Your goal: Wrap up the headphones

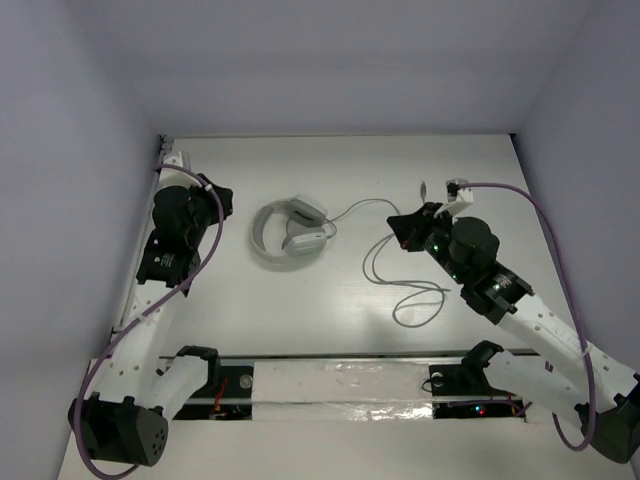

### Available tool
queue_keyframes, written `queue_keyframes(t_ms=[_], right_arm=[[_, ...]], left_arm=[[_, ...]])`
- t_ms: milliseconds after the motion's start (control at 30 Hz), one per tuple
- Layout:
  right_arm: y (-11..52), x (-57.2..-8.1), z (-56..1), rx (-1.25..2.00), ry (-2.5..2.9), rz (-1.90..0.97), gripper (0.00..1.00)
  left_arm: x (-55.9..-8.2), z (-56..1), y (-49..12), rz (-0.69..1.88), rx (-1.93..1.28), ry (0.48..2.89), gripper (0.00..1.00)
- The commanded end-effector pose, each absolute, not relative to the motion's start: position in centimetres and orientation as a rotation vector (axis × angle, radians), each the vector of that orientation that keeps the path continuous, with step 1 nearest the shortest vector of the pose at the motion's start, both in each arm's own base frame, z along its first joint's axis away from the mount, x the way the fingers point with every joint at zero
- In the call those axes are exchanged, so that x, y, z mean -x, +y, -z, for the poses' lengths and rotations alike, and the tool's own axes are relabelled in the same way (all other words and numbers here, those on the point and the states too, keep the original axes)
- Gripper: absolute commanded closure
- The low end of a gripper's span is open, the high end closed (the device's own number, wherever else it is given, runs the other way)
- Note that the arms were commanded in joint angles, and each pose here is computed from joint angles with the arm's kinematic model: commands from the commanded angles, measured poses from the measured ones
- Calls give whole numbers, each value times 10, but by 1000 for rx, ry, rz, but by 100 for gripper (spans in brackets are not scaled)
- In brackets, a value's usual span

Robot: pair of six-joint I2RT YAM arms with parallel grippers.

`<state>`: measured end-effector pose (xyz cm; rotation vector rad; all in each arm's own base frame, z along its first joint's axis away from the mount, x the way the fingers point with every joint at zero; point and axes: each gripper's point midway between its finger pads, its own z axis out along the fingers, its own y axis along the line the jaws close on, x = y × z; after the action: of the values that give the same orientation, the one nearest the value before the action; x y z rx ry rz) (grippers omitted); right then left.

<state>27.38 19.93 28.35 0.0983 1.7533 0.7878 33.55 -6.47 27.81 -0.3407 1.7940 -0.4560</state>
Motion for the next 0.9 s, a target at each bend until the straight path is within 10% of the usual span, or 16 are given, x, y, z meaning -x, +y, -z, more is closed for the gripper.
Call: queue_keyframes(t_ms=[0,300,400,600,867], right_arm=[[208,-268,-317,-57,1641,-886,100],[219,-267,-307,4,1655,-909,99],[224,-267,-308,33,1651,-927,81],[227,-263,-303,61,1669,-937,38],[229,-265,-297,63,1682,-931,35]], left_arm=[[-344,-289,-50,417,451,1724,100],[-351,-200,-50,135,578,1908,100],[-350,-167,-47,-16,631,1955,98],[-356,-127,-62,22,616,2045,45],[-365,-59,-90,45,480,2273,37]])
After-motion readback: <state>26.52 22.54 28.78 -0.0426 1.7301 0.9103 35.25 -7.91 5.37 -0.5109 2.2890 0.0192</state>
